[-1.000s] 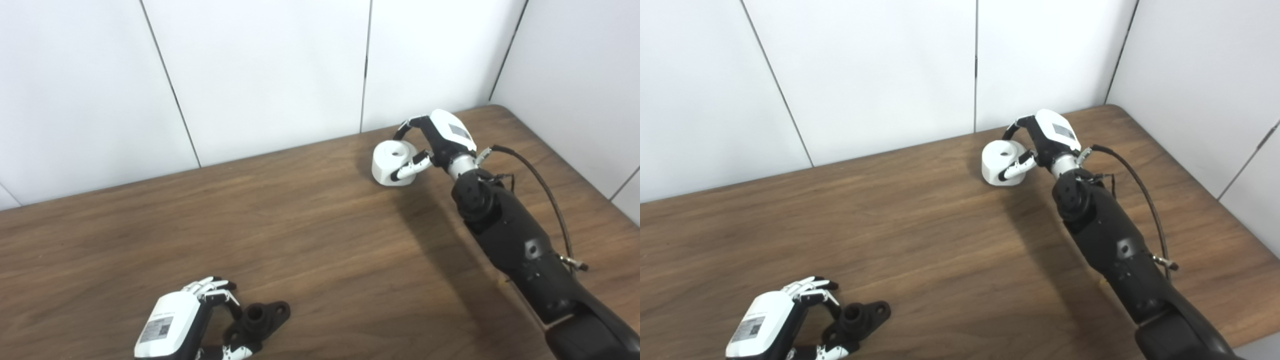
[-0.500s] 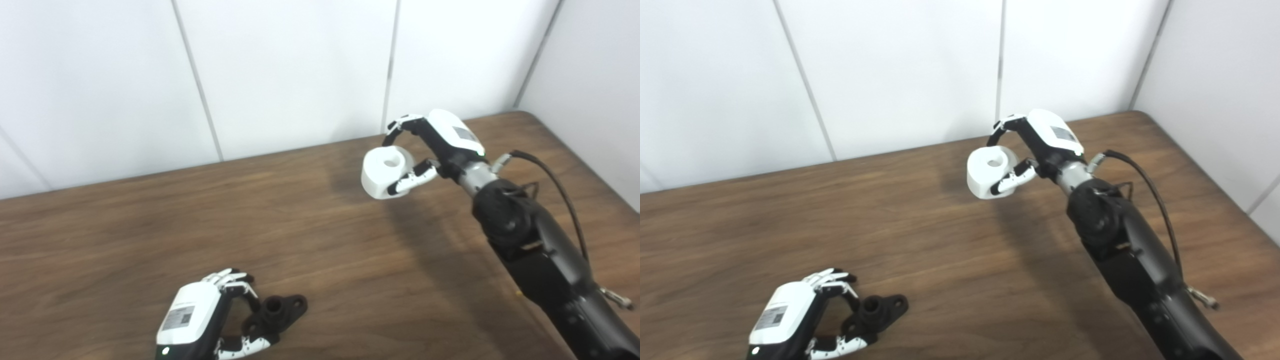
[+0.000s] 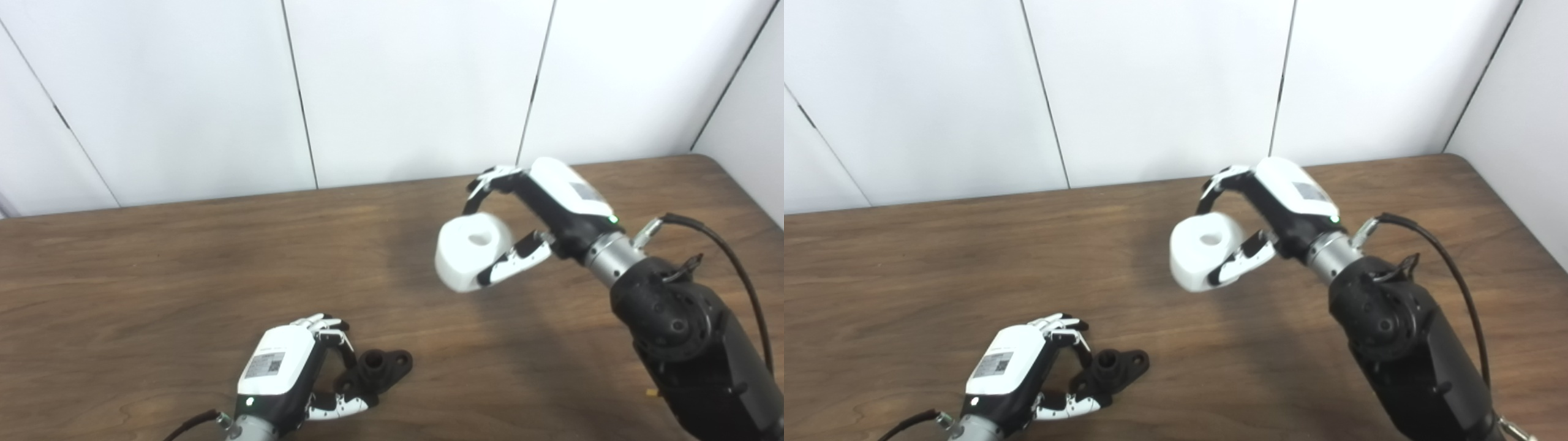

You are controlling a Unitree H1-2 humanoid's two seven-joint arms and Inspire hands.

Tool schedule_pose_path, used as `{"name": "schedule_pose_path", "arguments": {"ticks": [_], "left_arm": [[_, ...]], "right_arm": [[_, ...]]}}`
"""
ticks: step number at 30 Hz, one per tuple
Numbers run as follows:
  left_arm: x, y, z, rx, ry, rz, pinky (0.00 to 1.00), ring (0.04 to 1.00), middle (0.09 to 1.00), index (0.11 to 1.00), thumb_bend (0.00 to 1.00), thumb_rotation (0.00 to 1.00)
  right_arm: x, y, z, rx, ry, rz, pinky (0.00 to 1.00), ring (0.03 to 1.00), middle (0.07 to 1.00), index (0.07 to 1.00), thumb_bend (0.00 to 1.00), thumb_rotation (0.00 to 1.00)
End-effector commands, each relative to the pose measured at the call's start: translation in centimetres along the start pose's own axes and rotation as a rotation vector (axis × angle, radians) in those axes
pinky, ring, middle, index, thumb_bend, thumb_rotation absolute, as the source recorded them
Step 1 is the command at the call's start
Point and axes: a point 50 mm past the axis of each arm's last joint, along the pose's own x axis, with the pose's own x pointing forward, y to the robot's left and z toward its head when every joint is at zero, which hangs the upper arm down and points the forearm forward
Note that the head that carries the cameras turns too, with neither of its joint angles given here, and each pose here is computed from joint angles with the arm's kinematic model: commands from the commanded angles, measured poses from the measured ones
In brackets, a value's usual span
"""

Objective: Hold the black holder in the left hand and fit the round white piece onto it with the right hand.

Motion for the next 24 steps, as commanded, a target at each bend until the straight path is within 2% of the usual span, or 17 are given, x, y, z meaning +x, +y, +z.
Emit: {"name": "schedule_pose_path", "arguments": {"ticks": [1, 12, 24], "left_arm": [[-0.5, -2.0, 0.0, -0.014, 0.031, -0.135, 0.83, 0.874, 0.811, 0.489, 0.52, 0.06], [-0.1, -1.7, 0.9, -0.01, 0.029, -0.133, 0.82, 0.869, 0.812, 0.489, 0.52, 0.06], [0.5, -1.8, 1.5, -0.011, 0.027, -0.128, 0.83, 0.866, 0.808, 0.489, 0.52, 0.06]], "right_arm": [[-0.2, -1.0, 1.8, -0.008, -0.064, -0.036, 0.78, 0.873, 0.768, 0.482, 0.52, 0.14], [-0.5, 0.5, 4.4, 0.06, -0.126, 0.018, 0.79, 0.879, 0.766, 0.482, 0.53, 0.14], [0.0, 2.3, 5.7, 0.101, -0.148, 0.058, 0.8, 0.877, 0.753, 0.481, 0.53, 0.14]]}}
